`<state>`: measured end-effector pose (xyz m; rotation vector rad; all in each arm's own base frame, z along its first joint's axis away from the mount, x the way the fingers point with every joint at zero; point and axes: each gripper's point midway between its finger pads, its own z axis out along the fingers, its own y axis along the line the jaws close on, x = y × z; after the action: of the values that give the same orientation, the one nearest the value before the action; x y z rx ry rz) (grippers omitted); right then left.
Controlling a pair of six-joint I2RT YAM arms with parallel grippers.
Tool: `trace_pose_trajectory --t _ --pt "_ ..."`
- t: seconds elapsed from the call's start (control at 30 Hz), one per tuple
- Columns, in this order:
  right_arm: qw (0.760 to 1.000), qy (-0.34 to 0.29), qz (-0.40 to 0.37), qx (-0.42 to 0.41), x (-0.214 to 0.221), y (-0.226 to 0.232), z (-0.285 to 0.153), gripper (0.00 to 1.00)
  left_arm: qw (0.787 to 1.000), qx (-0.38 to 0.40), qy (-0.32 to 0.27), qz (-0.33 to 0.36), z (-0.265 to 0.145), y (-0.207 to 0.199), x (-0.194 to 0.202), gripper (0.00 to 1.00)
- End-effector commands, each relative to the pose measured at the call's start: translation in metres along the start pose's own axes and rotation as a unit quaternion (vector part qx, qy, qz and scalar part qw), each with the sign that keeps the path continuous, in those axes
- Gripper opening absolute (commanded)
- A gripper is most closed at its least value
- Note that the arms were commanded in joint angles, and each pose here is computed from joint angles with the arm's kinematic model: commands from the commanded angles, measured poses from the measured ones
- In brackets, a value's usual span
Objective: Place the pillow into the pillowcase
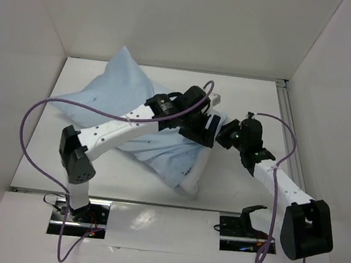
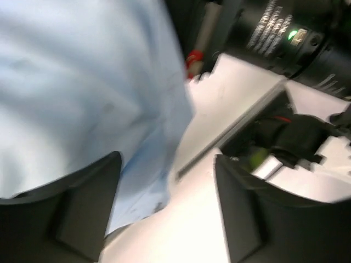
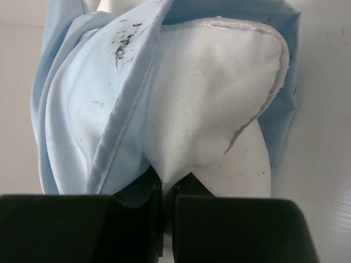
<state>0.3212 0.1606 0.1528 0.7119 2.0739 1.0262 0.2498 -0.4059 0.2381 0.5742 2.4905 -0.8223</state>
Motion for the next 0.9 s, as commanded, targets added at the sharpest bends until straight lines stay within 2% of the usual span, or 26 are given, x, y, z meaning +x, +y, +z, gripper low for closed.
trace_pose_trajectory --t 0.0,0.03,0.07,0.1,0.13,0.2,0.27,0.33,0.4,0.5,0.63,0.7,0.77,0.87 --pt "0.999 -0.011 -0.029 -0.012 -0.012 0.014 -0.002 0.00 0.988 -0.078 -0.128 0.033 -0.079 0.009 -0.028 0.84" --pt "0.999 -0.007 -0.047 -0.015 -0.013 0.016 -0.003 0.05 0.986 -0.113 -0.119 0.033 -0.073 0.024 -0.011 0.84" --pt "0.999 -0.001 -0.053 -0.005 -0.012 0.015 -0.005 0.23 0.983 -0.139 -0.120 0.028 -0.076 0.033 0.000 0.79" --pt "0.998 0.000 -0.063 -0.003 -0.013 0.017 -0.009 0.48 0.978 -0.154 -0.141 0.028 -0.091 0.033 0.009 0.70" --pt "0.997 -0.011 -0.081 0.003 -0.022 0.020 -0.013 0.85 0.977 -0.175 -0.121 0.012 -0.081 0.046 0.034 0.60" --pt "0.995 -0.014 -0.090 0.046 -0.025 0.004 -0.022 0.97 0.976 -0.183 -0.116 0.010 -0.081 0.046 0.062 0.58" --pt "0.992 -0.023 -0.105 0.071 -0.032 -0.004 -0.040 1.00 0.979 -0.179 -0.100 -0.005 -0.078 0.052 0.097 0.60" --pt "0.989 -0.035 -0.115 0.081 -0.038 -0.006 -0.055 1.00 0.984 -0.157 -0.087 0.003 -0.070 0.044 0.123 0.72" --pt "0.987 -0.018 -0.129 0.096 -0.033 -0.015 -0.067 1.00 0.986 -0.149 -0.070 -0.005 -0.055 0.045 0.147 0.81" --pt "0.984 0.029 -0.158 0.079 -0.011 -0.016 -0.082 0.97 0.983 -0.174 -0.050 -0.012 -0.038 0.051 0.171 0.81" --pt "0.978 0.086 -0.177 0.068 0.021 -0.027 -0.097 0.95 0.977 -0.207 -0.051 -0.007 -0.023 0.067 0.180 0.80" --pt "0.977 0.088 -0.185 0.053 0.027 -0.025 -0.104 0.94 0.976 -0.212 -0.052 -0.003 -0.015 0.072 0.184 0.78" --pt "0.975 0.121 -0.179 0.041 0.044 -0.029 -0.107 0.94 0.981 -0.188 -0.058 0.002 -0.006 0.062 0.180 0.78" --pt "0.972 0.151 -0.180 0.013 0.059 -0.027 -0.106 0.93 0.980 -0.192 -0.053 0.014 0.007 0.065 0.184 0.78"
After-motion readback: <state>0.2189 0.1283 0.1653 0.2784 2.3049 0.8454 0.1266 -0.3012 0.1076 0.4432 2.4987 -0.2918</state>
